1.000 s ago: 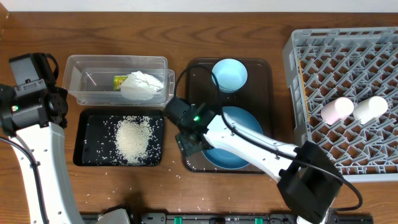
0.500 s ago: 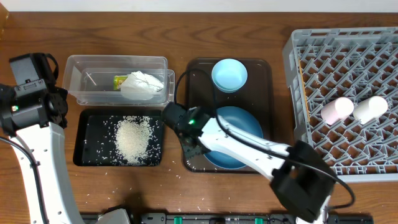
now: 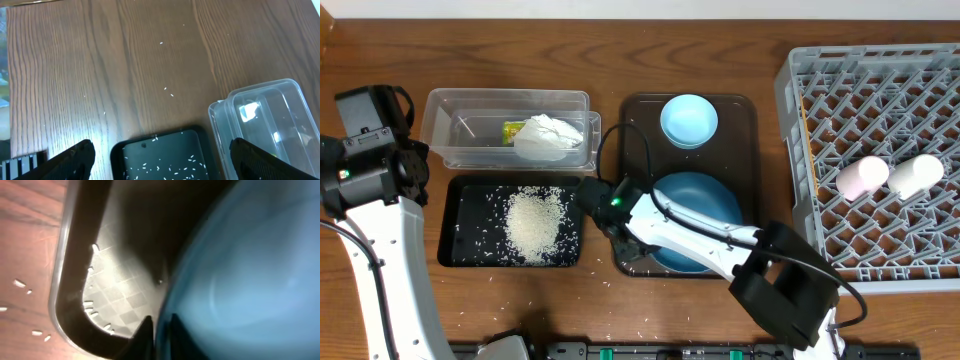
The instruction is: Sort waste into correct bins and load items into the dishwasher rack
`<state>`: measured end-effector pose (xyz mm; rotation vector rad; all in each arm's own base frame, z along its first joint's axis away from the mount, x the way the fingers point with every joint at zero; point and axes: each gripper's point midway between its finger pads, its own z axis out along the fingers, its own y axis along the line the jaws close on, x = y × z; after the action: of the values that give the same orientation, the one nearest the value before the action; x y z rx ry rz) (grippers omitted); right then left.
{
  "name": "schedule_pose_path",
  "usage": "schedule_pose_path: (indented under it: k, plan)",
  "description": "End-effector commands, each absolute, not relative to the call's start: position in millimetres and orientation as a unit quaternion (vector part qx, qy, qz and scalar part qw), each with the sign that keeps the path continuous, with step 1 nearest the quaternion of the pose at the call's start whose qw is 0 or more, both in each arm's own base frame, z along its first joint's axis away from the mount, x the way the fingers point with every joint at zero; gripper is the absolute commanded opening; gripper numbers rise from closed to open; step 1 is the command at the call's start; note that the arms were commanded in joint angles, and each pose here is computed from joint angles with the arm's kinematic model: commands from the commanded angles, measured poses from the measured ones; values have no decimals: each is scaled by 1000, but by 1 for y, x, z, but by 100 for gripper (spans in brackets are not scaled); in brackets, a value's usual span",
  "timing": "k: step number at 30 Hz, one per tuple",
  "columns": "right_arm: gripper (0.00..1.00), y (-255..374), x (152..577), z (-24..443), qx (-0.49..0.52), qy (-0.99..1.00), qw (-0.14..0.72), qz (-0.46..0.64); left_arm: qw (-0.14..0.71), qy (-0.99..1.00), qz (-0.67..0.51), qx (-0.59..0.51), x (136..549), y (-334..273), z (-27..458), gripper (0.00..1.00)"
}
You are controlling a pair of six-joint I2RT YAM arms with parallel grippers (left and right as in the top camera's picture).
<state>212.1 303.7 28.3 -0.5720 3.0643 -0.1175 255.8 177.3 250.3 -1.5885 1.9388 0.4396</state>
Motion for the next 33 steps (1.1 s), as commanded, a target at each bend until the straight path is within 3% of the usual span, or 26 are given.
schedule_pose_path:
  k: [1,9,17,24,33]
  plan:
    - [1,311,226,46,-170,985,28,-27,294,725,170,-599,254,179,251,89]
    - [1,308,247,96,-168,985,35,-22,294,725,170,-599,254,179,251,89]
    - [1,267,315,202,-140,984,103,26,294,725,169,-599,254,179,251,89]
    - [1,178,373,313,-101,962,237,88,294,725,170,-599,254,179,251,89]
    - [1,40,415,360,-21,930,324,169,294,725,170,-599,254,179,251,89]
